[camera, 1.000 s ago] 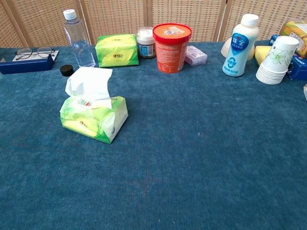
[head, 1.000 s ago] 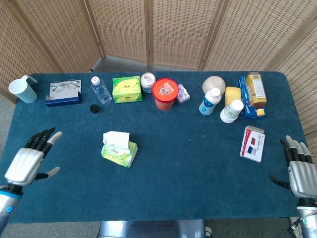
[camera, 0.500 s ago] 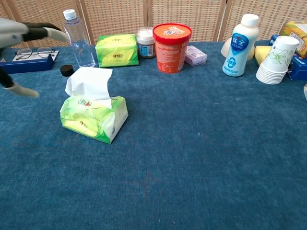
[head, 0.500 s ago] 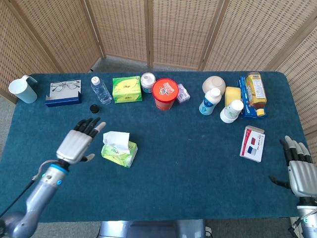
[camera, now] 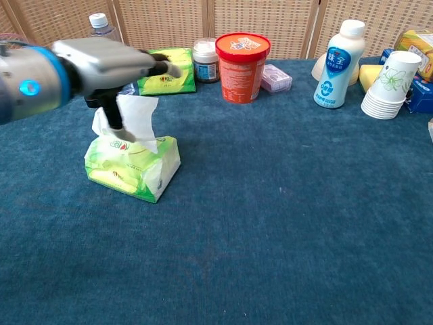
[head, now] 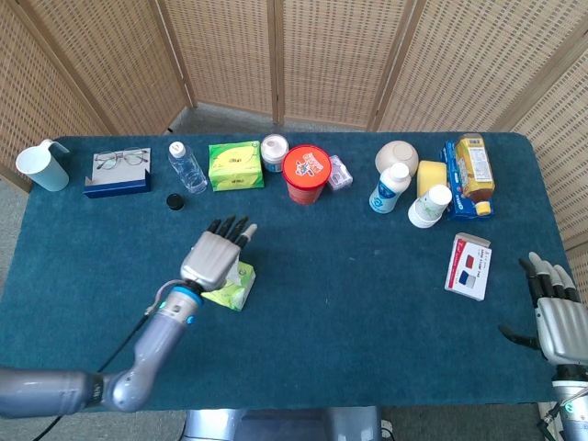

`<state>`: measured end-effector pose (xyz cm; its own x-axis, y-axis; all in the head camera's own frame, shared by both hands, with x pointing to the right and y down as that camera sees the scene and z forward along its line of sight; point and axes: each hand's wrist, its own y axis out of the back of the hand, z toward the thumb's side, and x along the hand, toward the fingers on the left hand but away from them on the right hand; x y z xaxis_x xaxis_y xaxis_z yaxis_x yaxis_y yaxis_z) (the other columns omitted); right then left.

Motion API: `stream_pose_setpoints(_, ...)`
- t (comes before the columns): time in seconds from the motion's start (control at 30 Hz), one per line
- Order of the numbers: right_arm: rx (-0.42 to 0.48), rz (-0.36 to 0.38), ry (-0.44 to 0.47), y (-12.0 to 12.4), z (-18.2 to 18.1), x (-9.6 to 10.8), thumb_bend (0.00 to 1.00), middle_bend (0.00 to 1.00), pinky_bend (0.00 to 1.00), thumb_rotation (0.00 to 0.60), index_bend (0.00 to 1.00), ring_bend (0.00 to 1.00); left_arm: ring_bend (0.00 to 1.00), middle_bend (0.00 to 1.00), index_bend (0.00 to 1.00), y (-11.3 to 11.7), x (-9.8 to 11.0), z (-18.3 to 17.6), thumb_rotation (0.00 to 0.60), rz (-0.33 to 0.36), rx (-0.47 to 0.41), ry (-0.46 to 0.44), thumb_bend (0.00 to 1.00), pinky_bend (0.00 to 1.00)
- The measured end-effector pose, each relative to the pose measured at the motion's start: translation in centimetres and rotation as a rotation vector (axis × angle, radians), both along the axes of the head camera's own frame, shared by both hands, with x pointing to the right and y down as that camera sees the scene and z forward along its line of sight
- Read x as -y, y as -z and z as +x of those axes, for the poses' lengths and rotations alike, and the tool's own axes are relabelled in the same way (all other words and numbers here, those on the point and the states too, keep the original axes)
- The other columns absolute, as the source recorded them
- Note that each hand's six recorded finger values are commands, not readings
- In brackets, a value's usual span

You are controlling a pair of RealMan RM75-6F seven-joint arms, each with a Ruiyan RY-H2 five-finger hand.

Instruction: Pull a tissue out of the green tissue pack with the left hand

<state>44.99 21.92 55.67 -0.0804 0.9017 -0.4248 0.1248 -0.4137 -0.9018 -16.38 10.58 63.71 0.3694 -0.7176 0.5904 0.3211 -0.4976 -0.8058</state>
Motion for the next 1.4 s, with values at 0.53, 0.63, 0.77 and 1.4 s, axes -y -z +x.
stream_pose_setpoints(0.53,0.009,0.000,-0.014,0.2,0.4,0.1,0.00,0.00,0.00,0.600,0.00,0.00,0.63,0.64,0.70,-0.6,0.1,-0.8,0.600,0.040,0.116,0.005,0.33,0.80)
stream_pose_setpoints(0.63,0.007,0.002,-0.015,0.2,0.5,0.1,0.00,0.00,0.00,0.600,0.00,0.00,0.67,0.67,0.72,-0.4,0.1,-1.2,0.600,0.038,0.100,0.015,0.44,0.85)
stream_pose_setpoints(0.77,0.003,0.003,-0.013,0.2,0.4,0.1,0.00,0.00,0.00,0.600,0.00,0.00,0.70,0.69,0.74,0.8,0.2,-2.2,0.600,0.053,0.071,0.019,0.56,0.87)
stream_pose_setpoints(1.4,-0.028,-0.004,0.010,-0.3,-0.3,-0.1,0.00,0.00,0.00,0.600,0.00,0.00,0.71,0.71,0.75,12.5,1.7,-7.3,0.600,0.224,-0.154,0.032,0.57,0.87)
